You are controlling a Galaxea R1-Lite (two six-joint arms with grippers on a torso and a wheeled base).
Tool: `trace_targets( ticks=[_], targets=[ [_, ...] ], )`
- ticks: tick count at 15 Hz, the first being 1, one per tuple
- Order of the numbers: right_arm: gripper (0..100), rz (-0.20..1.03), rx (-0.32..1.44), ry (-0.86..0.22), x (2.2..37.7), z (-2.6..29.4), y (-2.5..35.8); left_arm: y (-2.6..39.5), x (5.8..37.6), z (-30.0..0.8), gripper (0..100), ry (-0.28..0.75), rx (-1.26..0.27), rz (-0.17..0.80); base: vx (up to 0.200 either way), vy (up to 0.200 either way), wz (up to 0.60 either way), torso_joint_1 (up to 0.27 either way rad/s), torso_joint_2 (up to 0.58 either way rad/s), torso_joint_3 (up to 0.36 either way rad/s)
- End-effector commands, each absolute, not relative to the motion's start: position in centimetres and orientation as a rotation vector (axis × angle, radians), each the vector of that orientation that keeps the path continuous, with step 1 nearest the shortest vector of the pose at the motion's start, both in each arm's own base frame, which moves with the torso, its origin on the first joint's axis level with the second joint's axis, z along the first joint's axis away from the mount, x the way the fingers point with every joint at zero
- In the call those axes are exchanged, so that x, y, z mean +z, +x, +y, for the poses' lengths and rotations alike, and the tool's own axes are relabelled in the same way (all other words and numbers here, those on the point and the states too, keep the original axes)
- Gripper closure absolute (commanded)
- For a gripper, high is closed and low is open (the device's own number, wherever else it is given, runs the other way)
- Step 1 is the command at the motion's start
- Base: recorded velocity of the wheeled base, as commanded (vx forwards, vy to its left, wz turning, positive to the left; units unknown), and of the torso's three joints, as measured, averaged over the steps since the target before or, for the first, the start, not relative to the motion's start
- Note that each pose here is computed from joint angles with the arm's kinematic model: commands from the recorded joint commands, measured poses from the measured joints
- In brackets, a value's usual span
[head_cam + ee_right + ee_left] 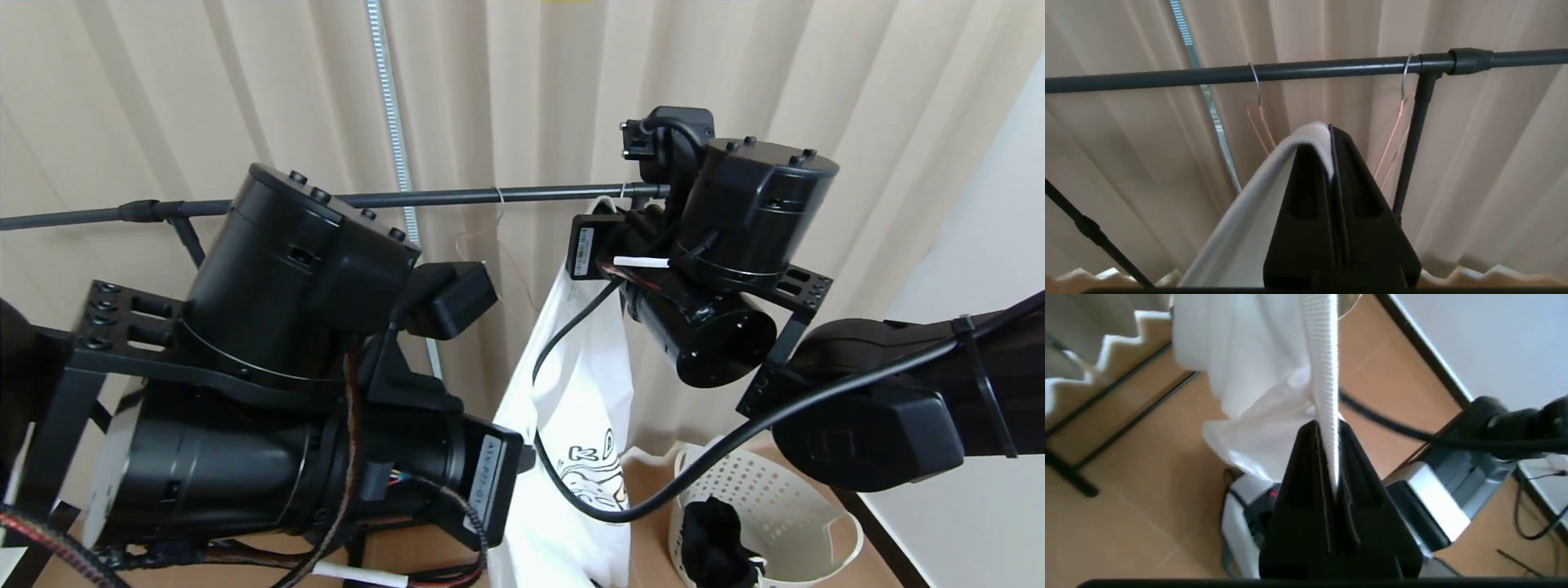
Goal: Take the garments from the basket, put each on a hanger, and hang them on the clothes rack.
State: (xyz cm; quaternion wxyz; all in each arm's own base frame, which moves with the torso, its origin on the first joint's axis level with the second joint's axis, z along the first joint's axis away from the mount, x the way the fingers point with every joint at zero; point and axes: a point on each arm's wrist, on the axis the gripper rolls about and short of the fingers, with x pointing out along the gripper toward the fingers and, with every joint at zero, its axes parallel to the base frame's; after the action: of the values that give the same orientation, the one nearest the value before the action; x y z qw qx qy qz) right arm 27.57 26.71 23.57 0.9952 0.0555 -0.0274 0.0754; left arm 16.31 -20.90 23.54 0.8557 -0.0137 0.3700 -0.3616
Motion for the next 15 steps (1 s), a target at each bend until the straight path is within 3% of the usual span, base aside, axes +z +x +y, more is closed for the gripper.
trace_targets(
  ticks=[1,2,6,9,15],
  targets=[
    [100,-0.037,0.162,0.096,22.7,27.4,27.7,16.5,23.0,-23.0,100,-0.055,-0.782,0.782,0.000,0.000,0.00,0.000,0.00,0.000],
    [100,-0.037,0.162,0.096,22.7,27.4,27.6,16.7,23.7,-23.8,100,-0.102,-0.785,0.776,0.000,0.000,0.00,0.000,0.00,0.000],
    [100,-0.039,0.162,0.097,22.8,27.3,27.5,16.8,23.3,-23.9,100,-0.097,-0.769,0.785,0.000,0.000,0.00,0.000,0.00,0.000],
    [100,-0.055,0.138,0.101,24.0,25.8,27.5,17.1,23.1,-22.3,100,-0.090,-0.685,0.769,0.000,0.000,0.00,0.000,0.00,0.000],
    [100,-0.074,0.116,-0.030,25.5,21.5,25.4,19.0,21.9,-18.3,100,-0.112,-0.497,0.769,0.000,0.000,0.00,0.000,0.00,0.000]
  ],
)
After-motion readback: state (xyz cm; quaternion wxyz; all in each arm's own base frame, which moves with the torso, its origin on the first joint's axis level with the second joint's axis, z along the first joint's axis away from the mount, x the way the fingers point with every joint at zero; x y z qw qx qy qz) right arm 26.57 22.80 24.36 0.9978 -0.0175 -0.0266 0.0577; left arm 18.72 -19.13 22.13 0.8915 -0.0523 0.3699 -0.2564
